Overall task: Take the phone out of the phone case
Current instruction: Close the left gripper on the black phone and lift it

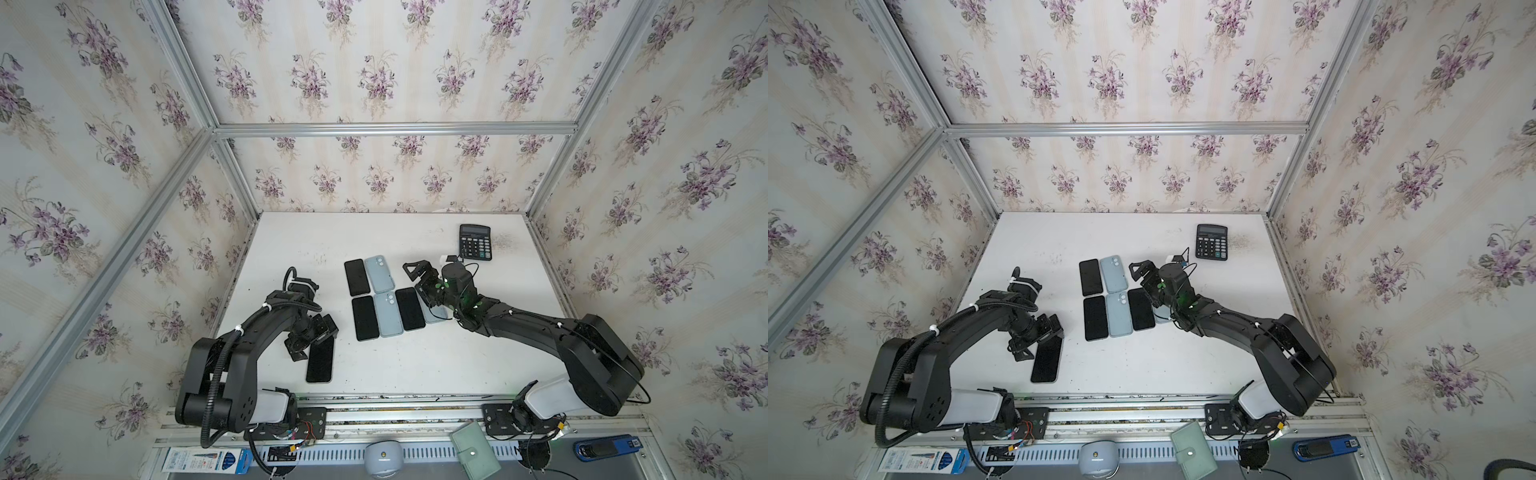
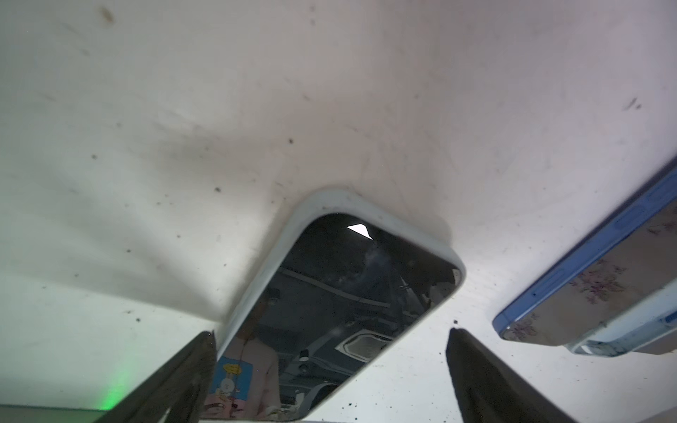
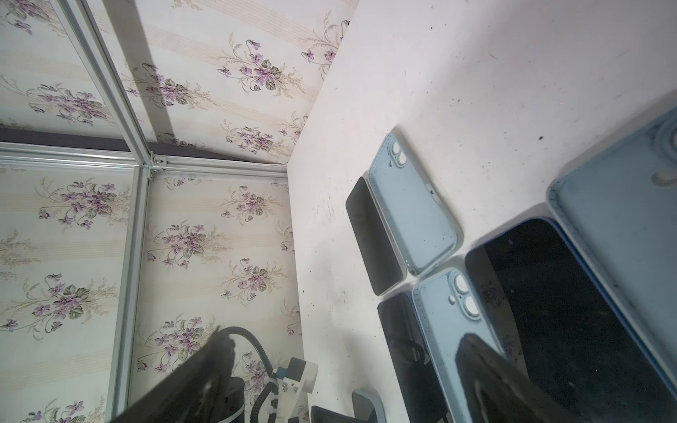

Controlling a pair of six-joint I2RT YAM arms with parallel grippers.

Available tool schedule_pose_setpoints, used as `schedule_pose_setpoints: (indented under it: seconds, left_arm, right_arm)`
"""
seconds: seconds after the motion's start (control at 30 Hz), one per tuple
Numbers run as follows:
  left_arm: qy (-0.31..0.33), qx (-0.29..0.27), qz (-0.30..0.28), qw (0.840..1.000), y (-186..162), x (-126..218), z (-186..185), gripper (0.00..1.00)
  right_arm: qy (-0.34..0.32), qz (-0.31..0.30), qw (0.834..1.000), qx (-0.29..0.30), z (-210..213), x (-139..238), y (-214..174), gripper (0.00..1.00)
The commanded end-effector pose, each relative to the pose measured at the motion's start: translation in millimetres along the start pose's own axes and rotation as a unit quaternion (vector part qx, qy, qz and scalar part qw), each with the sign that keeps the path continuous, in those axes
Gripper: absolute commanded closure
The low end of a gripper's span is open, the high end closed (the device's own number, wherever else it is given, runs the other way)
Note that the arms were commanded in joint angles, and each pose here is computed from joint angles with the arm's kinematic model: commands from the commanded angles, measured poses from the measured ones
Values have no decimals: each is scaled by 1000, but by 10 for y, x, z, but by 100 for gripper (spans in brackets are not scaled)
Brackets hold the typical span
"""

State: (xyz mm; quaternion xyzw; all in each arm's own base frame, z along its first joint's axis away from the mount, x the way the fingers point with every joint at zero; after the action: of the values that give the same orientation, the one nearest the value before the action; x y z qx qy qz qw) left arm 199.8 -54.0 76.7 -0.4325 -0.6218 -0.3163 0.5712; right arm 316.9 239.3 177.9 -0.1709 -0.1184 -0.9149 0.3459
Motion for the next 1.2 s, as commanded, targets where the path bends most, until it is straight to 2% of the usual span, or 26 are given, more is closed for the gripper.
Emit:
schedule_pose_setpoints:
  seconds: [0.0, 0.37, 0.57, 0.77, 0.93, 1.17]
  left_arm:
    - [56, -24, 8, 998, -75, -16, 80, 0]
    - [122, -80, 17, 989, -138, -137, 76, 0]
    - [121, -99, 20, 987, -89, -196, 33, 2]
    - [110, -107, 20, 988, -82, -213, 10, 9]
    - [106, -107, 19, 988, -80, -228, 6, 20]
    - [88, -101, 6, 991, -9, -147, -26, 26]
  right_arm:
    - [27, -7, 1000, -2, 141, 23, 26, 1]
    - [31, -12, 999, -2, 144, 69, 33, 1]
    - [33, -13, 999, -2, 146, 86, 33, 2]
    - [33, -7, 999, -1, 149, 85, 19, 2]
    - [29, -6, 1000, -2, 116, 97, 8, 2]
    - [21, 15, 1000, 3, 64, 73, -81, 2]
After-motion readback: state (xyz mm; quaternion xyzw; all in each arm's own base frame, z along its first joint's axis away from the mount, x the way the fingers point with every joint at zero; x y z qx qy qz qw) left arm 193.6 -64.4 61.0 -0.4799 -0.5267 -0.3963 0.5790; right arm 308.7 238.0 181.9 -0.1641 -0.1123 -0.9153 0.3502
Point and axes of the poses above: each gripper's point midway between its finger pads, its own x axis back along the fingers, its own z axis along the line the jaws close on, y = z × x, the point moved 5 cm from there along x, back along the fingers, and after that the axes turned 6 degrees about -x, right-handed, at the moved point
